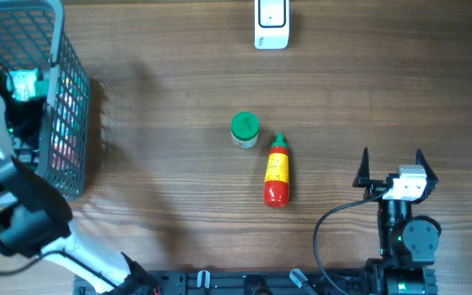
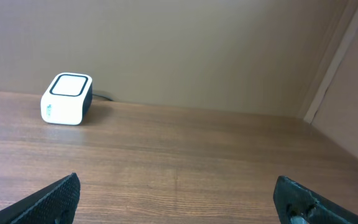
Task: Scan the item barcode
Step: 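Reach the left gripper into the basket and grasp the red-white packet, then carry the red-white packet out and drop it on the table, then reach the left gripper into the basket and grasp the green snack bag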
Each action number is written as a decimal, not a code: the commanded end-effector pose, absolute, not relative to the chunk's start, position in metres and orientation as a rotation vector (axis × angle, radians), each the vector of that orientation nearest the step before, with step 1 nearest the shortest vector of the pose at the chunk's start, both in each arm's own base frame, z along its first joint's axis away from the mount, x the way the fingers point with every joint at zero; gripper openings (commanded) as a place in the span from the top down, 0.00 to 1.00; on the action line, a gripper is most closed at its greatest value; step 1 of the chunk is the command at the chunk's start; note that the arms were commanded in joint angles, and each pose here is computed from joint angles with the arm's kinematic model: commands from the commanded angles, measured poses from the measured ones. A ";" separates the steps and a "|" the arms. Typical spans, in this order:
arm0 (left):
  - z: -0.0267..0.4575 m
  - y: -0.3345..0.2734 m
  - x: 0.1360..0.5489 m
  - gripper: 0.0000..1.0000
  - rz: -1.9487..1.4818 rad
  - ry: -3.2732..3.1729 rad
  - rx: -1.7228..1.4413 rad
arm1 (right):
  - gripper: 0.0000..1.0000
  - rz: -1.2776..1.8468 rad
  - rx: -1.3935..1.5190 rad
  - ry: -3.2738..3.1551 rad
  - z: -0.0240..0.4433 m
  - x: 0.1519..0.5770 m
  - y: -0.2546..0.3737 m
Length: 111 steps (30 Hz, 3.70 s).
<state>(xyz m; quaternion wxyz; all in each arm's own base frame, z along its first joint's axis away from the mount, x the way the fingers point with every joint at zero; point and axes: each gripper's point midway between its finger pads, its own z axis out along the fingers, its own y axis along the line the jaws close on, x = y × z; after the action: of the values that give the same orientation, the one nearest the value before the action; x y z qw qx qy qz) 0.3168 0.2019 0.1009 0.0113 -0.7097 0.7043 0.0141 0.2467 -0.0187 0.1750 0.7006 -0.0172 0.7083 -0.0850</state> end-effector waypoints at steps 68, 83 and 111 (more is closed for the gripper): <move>0.054 -0.126 0.282 0.66 -0.033 2.789 -0.890 | 0.00 -0.187 -0.061 1.569 0.176 0.247 -0.016; 0.216 -0.087 0.338 0.00 0.039 2.402 -0.810 | 0.00 -0.187 -0.061 1.569 0.176 0.247 -0.016; 0.227 0.239 0.321 0.00 0.012 1.855 -1.928 | 0.00 -0.186 -0.060 1.569 0.176 0.247 -0.016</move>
<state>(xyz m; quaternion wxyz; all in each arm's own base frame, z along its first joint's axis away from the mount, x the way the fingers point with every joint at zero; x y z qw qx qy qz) 0.3139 0.2258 0.2738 0.2971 -0.6638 0.6851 0.0407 0.2467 -0.0185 0.1749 0.7005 -0.0176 0.7084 -0.0846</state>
